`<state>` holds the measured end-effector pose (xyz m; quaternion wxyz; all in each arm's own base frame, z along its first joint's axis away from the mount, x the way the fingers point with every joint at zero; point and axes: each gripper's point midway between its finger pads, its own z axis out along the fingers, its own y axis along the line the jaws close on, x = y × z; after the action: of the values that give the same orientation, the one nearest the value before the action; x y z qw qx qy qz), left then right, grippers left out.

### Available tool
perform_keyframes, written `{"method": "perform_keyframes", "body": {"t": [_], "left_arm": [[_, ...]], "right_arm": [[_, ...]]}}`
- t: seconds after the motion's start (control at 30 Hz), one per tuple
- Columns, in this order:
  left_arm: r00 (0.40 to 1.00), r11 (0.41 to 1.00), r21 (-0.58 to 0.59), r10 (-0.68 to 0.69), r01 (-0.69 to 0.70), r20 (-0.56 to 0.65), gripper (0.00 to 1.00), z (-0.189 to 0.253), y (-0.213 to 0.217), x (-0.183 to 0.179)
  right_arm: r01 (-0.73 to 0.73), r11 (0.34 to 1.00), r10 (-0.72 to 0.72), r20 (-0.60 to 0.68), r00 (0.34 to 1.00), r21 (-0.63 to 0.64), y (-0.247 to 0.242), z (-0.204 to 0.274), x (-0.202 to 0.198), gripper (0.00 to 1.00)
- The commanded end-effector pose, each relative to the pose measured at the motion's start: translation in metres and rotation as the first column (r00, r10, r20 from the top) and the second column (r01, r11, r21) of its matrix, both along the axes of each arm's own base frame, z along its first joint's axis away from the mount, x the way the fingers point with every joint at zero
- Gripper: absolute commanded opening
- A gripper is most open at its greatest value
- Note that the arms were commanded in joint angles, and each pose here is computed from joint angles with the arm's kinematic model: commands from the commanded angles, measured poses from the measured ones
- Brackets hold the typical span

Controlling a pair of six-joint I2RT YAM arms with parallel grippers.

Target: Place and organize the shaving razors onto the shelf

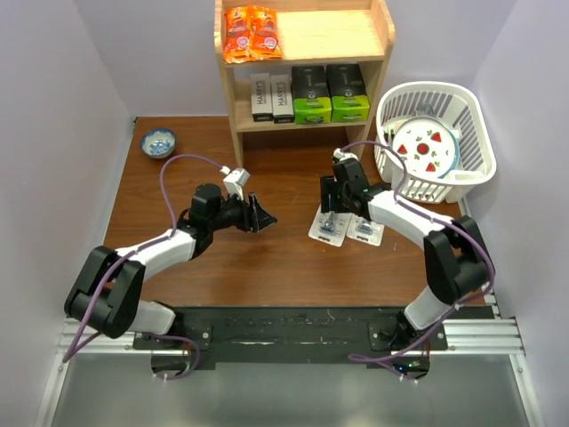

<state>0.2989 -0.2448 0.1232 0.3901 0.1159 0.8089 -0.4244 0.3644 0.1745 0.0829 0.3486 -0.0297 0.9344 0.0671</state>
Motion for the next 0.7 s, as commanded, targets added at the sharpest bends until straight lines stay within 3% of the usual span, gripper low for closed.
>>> {"method": "perform_keyframes", "body": {"t": [0.0, 0.17, 0.47, 0.53, 0.57, 0.67], "left_arm": [[0.997, 0.998, 0.022, 0.050, -0.052, 0.052, 0.59, 0.005, 0.018, 0.006], [0.991, 0.992, 0.021, 0.124, -0.125, 0.054, 0.59, 0.007, 0.043, 0.019], [0.977, 0.979, 0.010, 0.205, -0.206, 0.056, 0.59, 0.010, 0.068, 0.032], [0.977, 0.978, 0.009, 0.206, -0.207, 0.061, 0.59, 0.011, 0.069, 0.033], [0.976, 0.978, 0.008, 0.206, -0.207, 0.064, 0.59, 0.012, 0.068, 0.034], [0.975, 0.978, 0.002, 0.208, -0.209, 0.074, 0.59, 0.015, 0.069, 0.034]], "right_arm": [[0.191, 0.981, -0.190, -0.059, 0.980, 0.021, -0.006, -0.012, 0.012, 0.67], [0.234, 0.972, -0.233, -0.087, 0.969, 0.008, -0.004, -0.026, 0.029, 0.61], [0.242, 0.961, -0.264, -0.185, 0.947, -0.134, -0.019, -0.060, 0.010, 0.23], [0.166, 0.979, -0.188, -0.197, 0.962, -0.121, -0.013, -0.058, 0.005, 0.15], [0.126, 0.990, -0.135, -0.163, 0.977, -0.066, -0.002, -0.044, 0.010, 0.00], [-0.006, 1.000, 0.008, -0.081, 0.997, 0.029, 0.021, -0.003, 0.016, 0.00]]}}
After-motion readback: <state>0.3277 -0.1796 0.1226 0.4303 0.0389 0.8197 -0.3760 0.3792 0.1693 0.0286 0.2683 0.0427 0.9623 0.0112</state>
